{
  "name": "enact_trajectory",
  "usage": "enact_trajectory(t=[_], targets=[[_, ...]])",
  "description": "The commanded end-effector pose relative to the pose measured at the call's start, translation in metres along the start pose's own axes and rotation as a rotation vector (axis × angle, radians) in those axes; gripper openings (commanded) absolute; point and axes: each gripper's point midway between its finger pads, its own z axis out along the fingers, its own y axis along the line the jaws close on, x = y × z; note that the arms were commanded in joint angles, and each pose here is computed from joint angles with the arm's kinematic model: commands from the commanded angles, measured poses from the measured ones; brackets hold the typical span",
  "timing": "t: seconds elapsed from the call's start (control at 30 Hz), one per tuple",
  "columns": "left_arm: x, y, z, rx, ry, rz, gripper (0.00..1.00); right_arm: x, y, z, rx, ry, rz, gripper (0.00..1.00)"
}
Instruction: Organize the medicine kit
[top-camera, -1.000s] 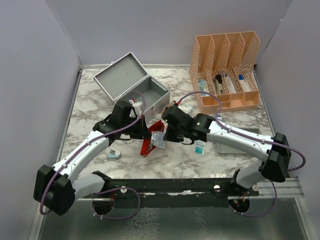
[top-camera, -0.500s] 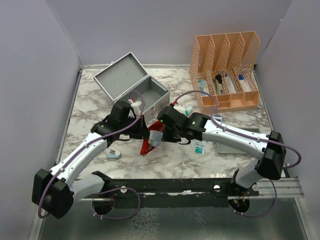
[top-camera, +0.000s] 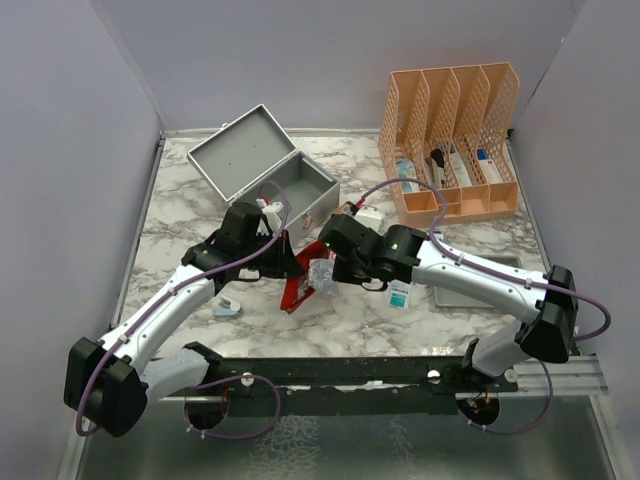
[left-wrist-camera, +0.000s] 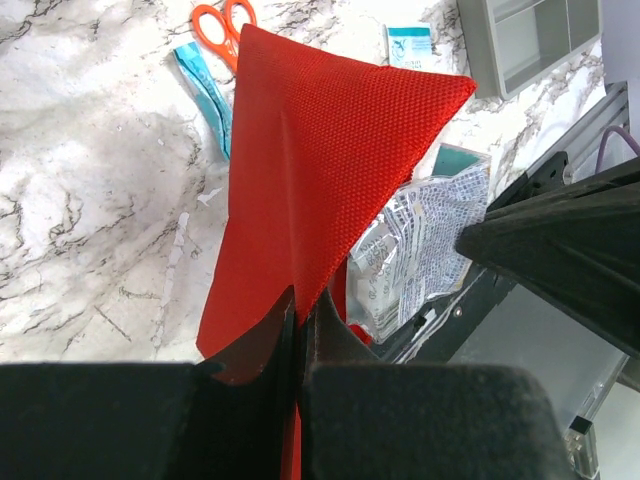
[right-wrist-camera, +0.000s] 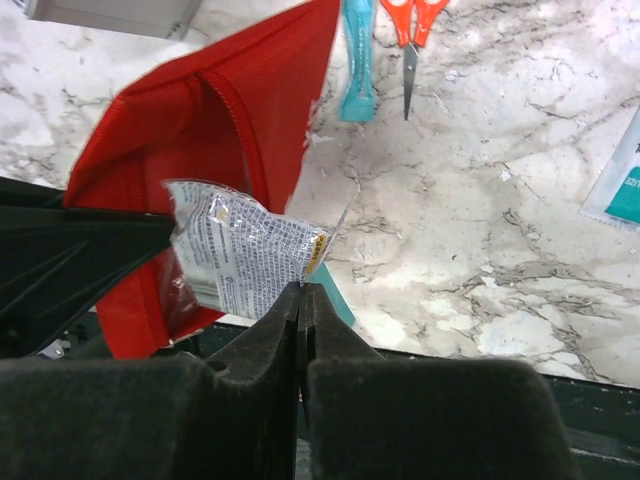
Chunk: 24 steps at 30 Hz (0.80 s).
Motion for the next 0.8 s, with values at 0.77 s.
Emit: enact_trajectory(t=[0.77], targets=[[-0.001,0.0,0.004,0.004,0.002,0.013,0.0,0.015,0.078,-0.015,-0.336,0.083,-0.03,0.24]])
